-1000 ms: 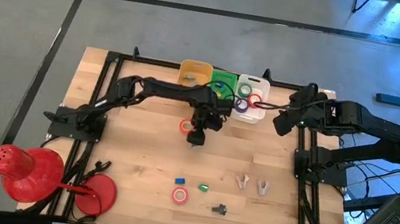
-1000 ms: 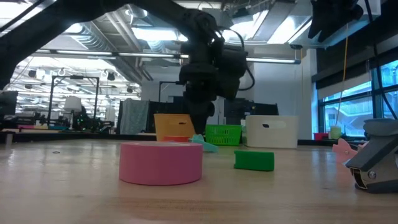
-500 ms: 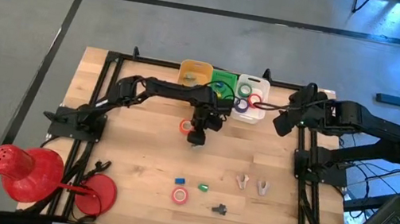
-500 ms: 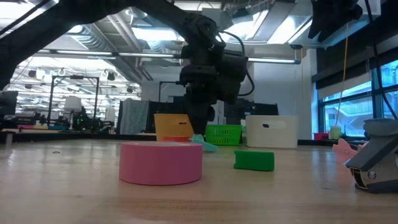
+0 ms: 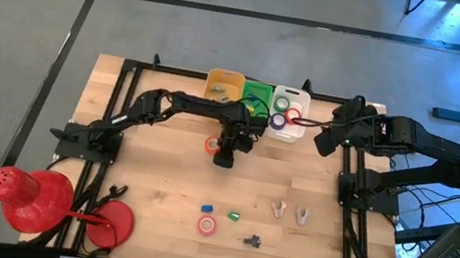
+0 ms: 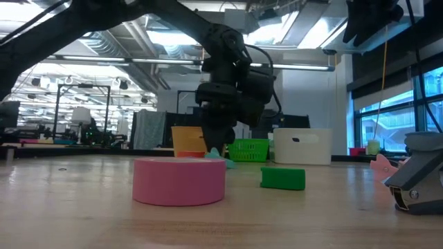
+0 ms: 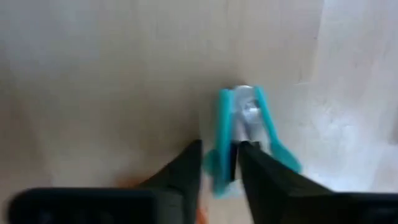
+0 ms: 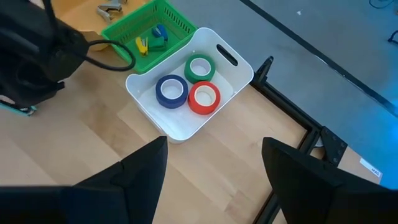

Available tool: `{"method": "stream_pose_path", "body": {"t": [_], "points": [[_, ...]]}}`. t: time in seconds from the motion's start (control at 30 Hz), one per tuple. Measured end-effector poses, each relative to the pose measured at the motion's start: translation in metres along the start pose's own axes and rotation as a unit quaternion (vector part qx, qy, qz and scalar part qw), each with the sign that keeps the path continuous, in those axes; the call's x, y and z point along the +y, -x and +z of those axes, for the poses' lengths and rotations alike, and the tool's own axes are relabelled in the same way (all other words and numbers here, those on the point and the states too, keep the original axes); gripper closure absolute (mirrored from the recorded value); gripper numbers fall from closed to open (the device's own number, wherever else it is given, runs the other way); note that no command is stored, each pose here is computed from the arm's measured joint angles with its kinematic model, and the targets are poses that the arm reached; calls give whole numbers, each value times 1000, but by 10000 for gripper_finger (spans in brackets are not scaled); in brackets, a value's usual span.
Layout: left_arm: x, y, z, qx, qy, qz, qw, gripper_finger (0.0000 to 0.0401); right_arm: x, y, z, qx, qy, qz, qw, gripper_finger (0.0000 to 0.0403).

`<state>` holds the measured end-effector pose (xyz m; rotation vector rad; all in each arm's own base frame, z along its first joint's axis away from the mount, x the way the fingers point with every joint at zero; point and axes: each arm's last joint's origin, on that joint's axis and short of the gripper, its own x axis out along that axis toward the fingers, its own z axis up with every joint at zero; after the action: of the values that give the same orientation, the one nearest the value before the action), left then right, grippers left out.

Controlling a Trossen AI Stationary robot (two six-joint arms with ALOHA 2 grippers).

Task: Pick and place Stapler, Stapler remover, tape
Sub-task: Put the light blue staple remover into the yellow bin

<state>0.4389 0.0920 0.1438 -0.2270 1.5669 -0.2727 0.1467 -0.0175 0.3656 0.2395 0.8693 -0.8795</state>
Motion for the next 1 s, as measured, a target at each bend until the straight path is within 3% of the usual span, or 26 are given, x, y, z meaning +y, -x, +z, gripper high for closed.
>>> {"method": "stream_pose_path", "body": {"t": [0.07,0.1,0.37,0.5,0.63,0.77,0.87,1.0], "points": [[-2,0,-2,9,0,-8,1000,369,0,0,0,0,0,-1,1000,140],[-2,-1,-2,11,2,-8,1000,374,0,0,0,-1,0,-1,1000,140],[-7,14,-4,31,-16,-13,999,374,0,0,0,-4,0,-5,1000,140],[-8,42,-1,16,-35,-8,999,374,0,0,0,-4,-1,-5,1000,140],[3,83,-1,-46,-31,23,998,374,0,0,0,-4,-1,-5,1000,140],[26,124,-9,-95,-7,82,992,374,-1,0,0,-2,0,-6,1000,140],[60,148,-21,-140,48,111,983,374,-1,0,0,-2,-4,-8,1000,140],[108,164,-45,-180,126,109,969,374,-2,0,-1,1,-7,-12,1000,140]]}}
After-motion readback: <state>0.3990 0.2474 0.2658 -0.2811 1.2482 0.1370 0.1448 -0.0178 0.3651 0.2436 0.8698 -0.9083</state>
